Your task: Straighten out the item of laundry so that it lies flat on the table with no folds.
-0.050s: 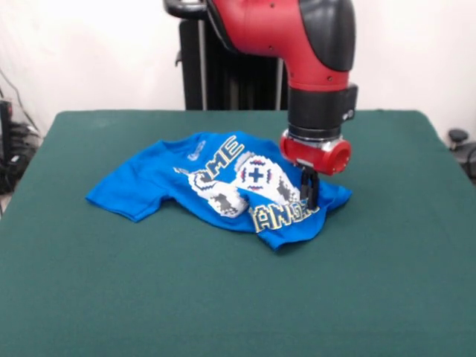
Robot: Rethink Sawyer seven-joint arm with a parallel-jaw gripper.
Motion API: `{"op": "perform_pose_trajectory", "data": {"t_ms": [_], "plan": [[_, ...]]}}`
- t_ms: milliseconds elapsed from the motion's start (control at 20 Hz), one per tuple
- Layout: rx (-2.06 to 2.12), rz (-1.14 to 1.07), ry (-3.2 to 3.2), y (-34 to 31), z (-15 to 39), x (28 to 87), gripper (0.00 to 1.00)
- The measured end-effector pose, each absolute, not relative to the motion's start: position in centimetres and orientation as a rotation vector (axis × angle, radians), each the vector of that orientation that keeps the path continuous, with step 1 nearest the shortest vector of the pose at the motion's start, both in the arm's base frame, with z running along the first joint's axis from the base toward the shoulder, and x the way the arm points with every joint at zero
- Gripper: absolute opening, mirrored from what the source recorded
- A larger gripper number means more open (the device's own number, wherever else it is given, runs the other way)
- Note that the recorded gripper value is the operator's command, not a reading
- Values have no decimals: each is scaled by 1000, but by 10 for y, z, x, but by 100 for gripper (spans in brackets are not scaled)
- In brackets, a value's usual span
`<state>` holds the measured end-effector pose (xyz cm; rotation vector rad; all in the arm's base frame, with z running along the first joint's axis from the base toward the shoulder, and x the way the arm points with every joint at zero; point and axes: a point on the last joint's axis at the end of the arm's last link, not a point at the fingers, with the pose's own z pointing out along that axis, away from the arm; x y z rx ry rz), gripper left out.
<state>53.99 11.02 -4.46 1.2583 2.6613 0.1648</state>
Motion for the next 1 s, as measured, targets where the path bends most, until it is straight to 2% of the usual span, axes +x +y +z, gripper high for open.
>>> {"op": "perform_pose_trajectory", "data": {"t_ms": [1000], "plan": [[1357, 297, 2774, 137, -41, 500, 0]]}}
